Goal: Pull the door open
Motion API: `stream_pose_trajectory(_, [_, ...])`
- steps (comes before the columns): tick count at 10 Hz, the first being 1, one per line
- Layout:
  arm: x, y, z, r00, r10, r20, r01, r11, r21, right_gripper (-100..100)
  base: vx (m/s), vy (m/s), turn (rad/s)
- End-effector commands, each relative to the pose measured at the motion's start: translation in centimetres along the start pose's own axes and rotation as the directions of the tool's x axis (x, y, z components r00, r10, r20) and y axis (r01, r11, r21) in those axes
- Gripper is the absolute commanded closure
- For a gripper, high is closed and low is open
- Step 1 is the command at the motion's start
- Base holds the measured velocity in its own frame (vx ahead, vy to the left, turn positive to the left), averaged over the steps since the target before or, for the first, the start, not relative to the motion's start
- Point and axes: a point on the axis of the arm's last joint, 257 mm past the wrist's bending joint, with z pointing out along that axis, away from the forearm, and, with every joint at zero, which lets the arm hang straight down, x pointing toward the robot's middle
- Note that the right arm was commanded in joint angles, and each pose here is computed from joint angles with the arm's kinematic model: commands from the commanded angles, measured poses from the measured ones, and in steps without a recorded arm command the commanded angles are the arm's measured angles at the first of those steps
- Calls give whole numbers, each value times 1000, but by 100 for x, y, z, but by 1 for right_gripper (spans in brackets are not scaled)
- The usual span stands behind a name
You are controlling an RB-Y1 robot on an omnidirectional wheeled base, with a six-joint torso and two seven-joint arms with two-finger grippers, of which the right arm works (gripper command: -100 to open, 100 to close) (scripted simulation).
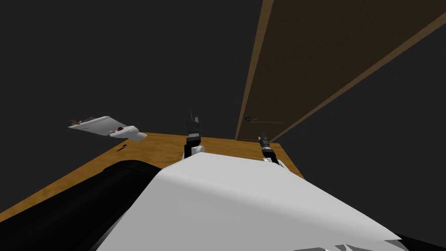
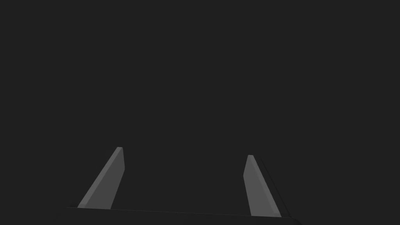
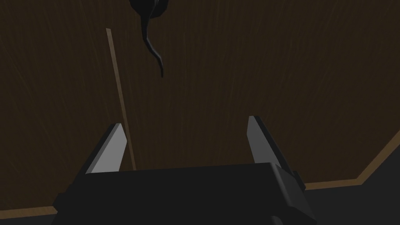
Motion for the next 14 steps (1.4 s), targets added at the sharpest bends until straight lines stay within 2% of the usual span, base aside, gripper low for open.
stream_pose_trajectory(1, [-69,-67,-5,1000,2,6,-2,1000,13,-100,103,40,47])
stream_pose_trajectory(7, [-383,-324,-51,999,4,36,-6,998,64,-100,121,31,68])
stream_pose_trajectory(14, [-687,-505,-109,998,1,70,-8,995,104,-100,119,20,56])
